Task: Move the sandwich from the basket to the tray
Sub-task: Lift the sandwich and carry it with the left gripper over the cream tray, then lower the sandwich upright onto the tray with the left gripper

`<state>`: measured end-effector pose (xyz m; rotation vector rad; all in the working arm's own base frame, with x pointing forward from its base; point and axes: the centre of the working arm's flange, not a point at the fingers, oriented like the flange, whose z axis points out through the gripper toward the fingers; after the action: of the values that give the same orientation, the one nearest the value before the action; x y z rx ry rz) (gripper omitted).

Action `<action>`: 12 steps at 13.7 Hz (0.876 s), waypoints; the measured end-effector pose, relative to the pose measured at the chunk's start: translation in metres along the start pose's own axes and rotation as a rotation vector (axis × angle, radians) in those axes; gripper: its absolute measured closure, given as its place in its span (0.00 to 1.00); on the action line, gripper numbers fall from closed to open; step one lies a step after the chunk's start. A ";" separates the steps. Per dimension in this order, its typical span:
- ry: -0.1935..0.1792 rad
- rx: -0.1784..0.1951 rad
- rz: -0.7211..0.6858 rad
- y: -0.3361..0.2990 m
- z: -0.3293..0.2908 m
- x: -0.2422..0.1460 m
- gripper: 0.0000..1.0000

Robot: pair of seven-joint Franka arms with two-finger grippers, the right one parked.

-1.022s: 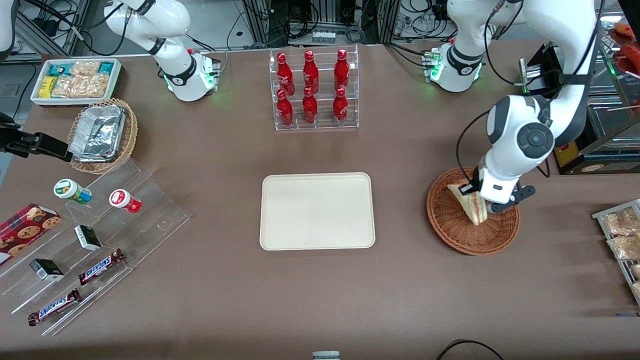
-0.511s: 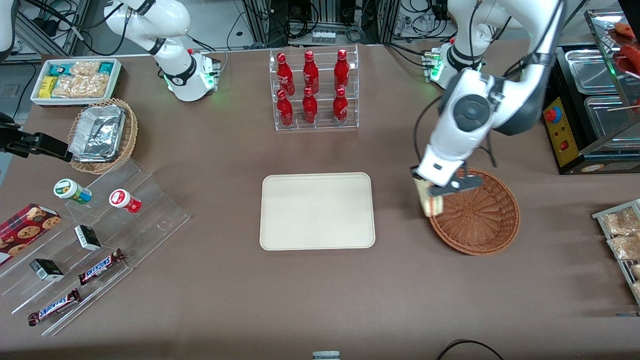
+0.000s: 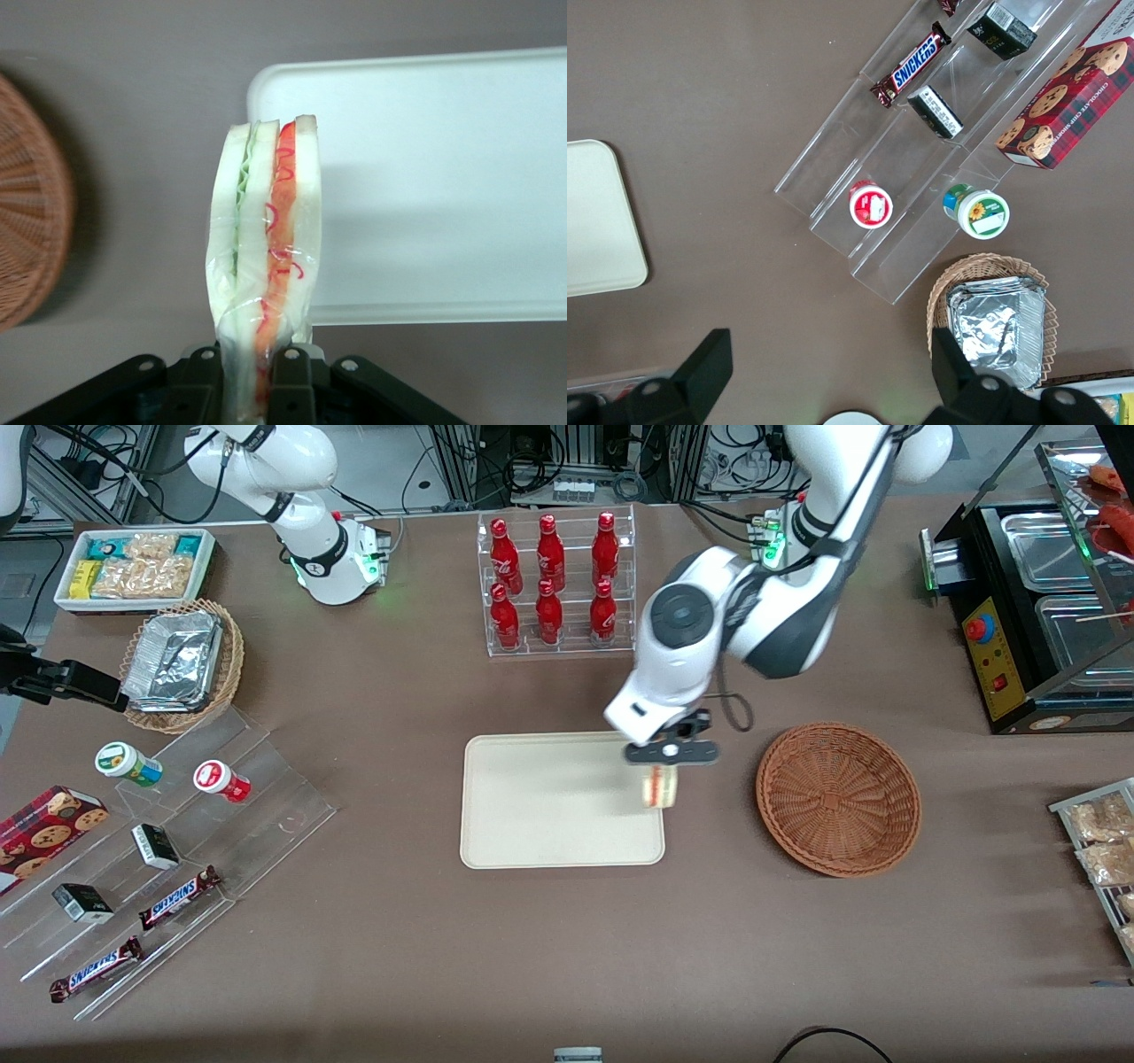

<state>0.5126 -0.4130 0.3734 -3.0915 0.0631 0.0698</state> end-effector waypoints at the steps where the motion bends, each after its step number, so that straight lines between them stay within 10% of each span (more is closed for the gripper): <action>1: -0.014 -0.002 0.007 0.015 0.011 0.003 0.83; 12: -0.105 -0.017 -0.003 0.061 0.097 0.027 0.83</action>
<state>0.5323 -0.4697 0.2724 -3.0988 0.0542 0.2342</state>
